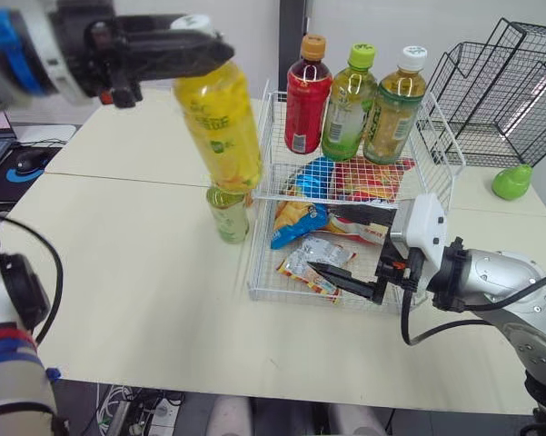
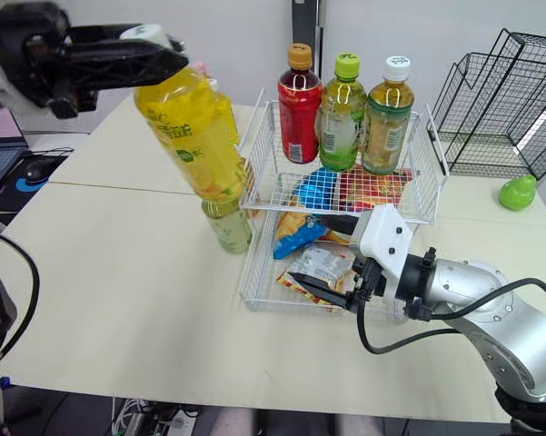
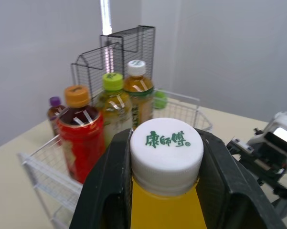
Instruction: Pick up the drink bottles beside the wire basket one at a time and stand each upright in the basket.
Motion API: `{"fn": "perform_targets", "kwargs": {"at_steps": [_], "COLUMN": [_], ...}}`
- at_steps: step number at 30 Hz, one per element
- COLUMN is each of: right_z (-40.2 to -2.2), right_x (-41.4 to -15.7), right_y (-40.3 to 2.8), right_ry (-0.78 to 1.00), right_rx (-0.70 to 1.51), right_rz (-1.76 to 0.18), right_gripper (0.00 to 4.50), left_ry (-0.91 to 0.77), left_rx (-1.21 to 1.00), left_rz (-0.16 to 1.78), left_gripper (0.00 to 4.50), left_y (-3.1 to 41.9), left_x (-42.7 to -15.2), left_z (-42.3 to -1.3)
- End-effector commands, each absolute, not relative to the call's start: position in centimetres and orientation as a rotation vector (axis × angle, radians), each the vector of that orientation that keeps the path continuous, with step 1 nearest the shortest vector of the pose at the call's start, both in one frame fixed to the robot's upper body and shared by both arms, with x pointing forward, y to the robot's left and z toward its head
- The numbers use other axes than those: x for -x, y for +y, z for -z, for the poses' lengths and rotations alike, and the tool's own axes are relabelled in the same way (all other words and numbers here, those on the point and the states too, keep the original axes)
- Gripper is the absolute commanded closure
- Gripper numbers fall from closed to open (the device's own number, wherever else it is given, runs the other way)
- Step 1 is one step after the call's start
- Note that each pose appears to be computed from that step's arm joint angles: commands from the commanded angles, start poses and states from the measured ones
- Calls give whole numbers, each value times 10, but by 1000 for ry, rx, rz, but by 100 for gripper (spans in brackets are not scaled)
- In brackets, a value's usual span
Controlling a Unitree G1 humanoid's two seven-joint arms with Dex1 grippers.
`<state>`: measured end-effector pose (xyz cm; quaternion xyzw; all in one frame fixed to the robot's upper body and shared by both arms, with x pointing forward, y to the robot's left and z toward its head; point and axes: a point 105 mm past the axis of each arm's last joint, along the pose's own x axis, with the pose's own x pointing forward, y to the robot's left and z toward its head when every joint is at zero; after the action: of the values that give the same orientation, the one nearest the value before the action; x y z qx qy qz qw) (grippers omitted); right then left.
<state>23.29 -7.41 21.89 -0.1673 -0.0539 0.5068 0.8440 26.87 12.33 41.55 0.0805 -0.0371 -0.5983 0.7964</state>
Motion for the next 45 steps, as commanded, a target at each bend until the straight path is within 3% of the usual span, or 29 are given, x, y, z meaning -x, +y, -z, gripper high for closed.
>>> {"fn": "perform_targets", "kwargs": {"at_steps": [1,3,13,22,34,43,45], "right_z": [-268,-296,-310,-308,-308,-305,-305], "right_x": [-222,-207,-183,-181,-185,-187,-188], "right_y": [-124,-147,-168,-167,-168,-168,-168], "right_ry": [-171,-188,-143,-155,-166,-167,-167], "right_rx": [392,406,390,382,396,401,403], "right_rz": [-1002,-989,-900,-846,-819,-815,-816], "right_gripper": [0,0,0,0,0,0,0], "left_ry": [-165,-176,-237,-192,-144,-185,-195], "left_rx": [-201,-216,-327,-370,-402,-393,-399], "left_rz": [1441,1497,1593,1601,1646,1651,1657], "left_gripper": [315,315,315,315,315,30,5], "left_y": [103,88,11,-23,-33,-23,-16], "left_x": [-257,-262,-306,-329,-333,-332,-330], "left_z": [-441,-443,-419,-390,-377,-390,-394]}}
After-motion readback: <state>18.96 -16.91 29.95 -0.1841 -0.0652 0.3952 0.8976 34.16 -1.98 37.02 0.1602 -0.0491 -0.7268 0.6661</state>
